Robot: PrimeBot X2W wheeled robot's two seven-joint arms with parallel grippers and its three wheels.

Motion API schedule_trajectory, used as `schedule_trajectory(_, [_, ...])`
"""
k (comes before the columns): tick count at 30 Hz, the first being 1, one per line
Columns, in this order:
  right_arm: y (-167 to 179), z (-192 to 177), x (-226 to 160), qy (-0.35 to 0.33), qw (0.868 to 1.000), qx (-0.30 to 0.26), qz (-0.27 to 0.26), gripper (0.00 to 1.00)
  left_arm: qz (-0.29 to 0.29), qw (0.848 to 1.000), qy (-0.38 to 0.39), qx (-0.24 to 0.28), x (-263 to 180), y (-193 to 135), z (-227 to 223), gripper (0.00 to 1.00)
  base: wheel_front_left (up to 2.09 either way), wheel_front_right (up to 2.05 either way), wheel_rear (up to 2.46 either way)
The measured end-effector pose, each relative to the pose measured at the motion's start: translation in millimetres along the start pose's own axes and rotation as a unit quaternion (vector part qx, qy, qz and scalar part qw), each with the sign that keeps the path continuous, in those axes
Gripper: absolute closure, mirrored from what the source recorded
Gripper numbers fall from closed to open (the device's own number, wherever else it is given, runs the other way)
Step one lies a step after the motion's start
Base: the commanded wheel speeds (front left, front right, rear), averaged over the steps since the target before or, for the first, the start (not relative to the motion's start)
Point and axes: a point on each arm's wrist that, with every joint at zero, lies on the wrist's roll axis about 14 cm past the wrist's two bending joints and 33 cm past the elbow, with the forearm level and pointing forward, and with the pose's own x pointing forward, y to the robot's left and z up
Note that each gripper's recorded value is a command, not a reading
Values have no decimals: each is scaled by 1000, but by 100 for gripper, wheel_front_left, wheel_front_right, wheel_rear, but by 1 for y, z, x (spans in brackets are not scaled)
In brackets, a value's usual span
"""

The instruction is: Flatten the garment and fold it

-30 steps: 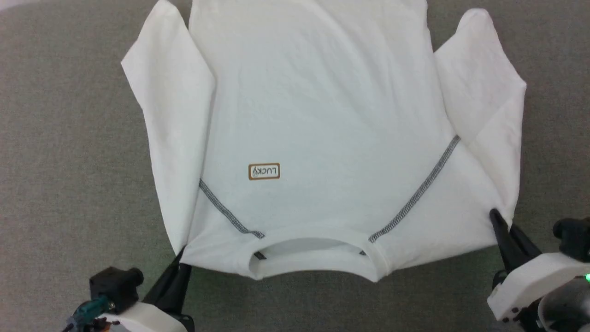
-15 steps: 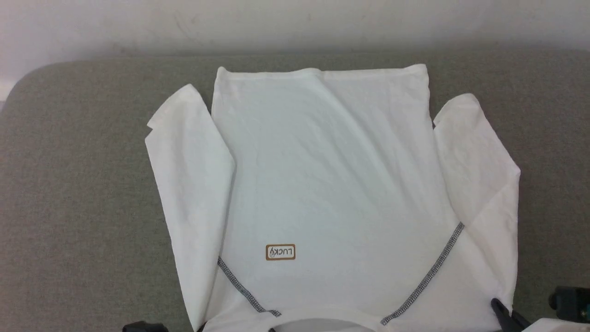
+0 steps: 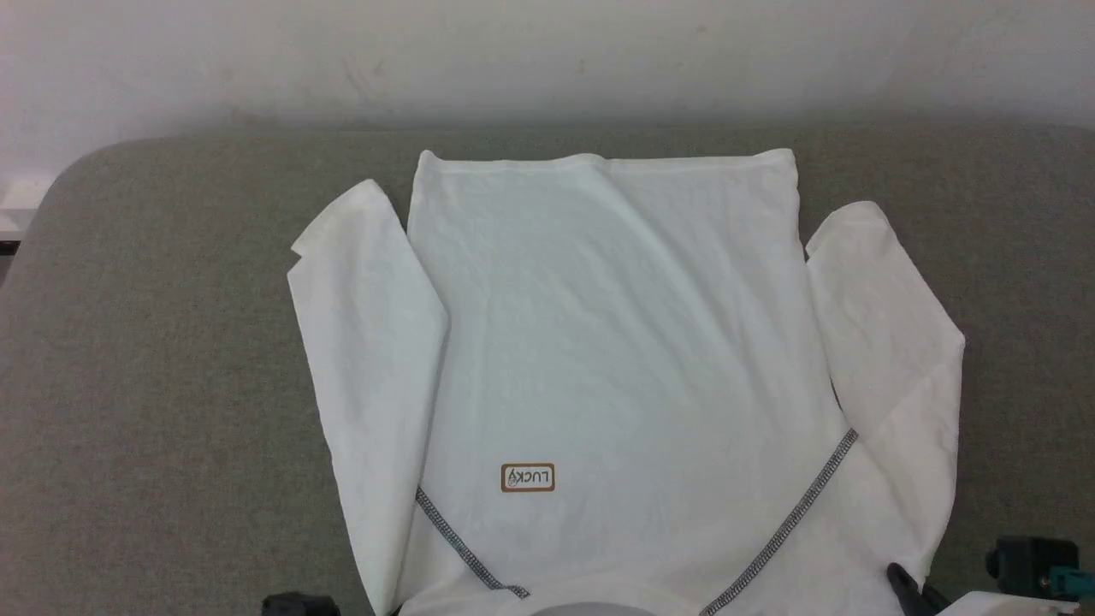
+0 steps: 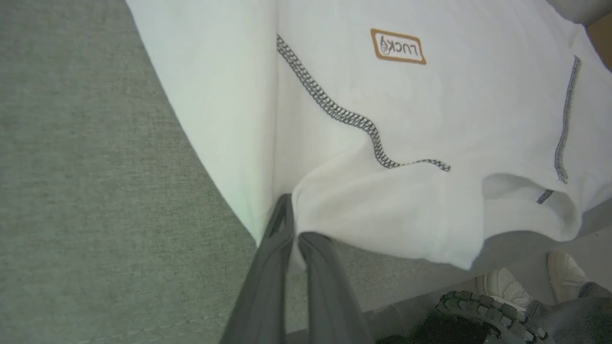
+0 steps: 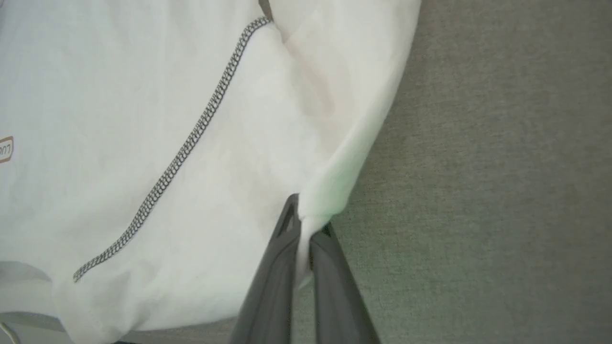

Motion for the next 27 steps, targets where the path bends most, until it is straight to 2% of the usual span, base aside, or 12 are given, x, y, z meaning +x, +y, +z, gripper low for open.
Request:
schedule_trajectory(4, [1, -5, 9, 8, 1000, 3, 2, 100, 0, 1000, 19, 0, 7, 3, -10, 100, 0, 0, 0])
schedule_trajectory(5, [1, -8, 10, 13, 1000, 4, 1, 90, 0, 1000, 25, 0, 9, 4, -14, 89, 0, 0, 0])
schedule_trajectory(6, [0, -9, 12, 15, 1000, 5, 1, 64, 0, 1000, 28, -1, 10, 5, -16, 66, 0, 0, 0])
schedule_trajectory(7, [0, -10, 13, 15, 1000, 5, 0, 11, 2, 1000, 29, -2, 11, 6, -16, 0, 0, 0, 0])
schedule_trajectory(8, [-1, -11, 14, 16, 1000, 5, -2, 0, 3, 1000, 30, -3, 12, 6, -17, 0, 0, 0, 0])
schedule_trajectory(14, [-4, -12, 16, 16, 1000, 8, -6, 0, -3, 997, -1, -72, 16, -1, -8, 0, 0, 0, 0])
schedule_trajectory(20, [-13, 14, 2, -17, 1000, 8, -18, 0, 6, 986, -59, -153, -3, 9, 18, 0, 0, 0, 0])
schedule_trajectory(23, [-24, 43, -10, -57, 998, -9, -37, 0, 23, 979, -136, -152, -16, 22, 59, 0, 0, 0, 0])
schedule_trajectory(27, [-14, 100, -24, -156, 984, -74, -45, 0, 63, 962, -244, -101, -34, 39, 115, 0, 0, 0, 0])
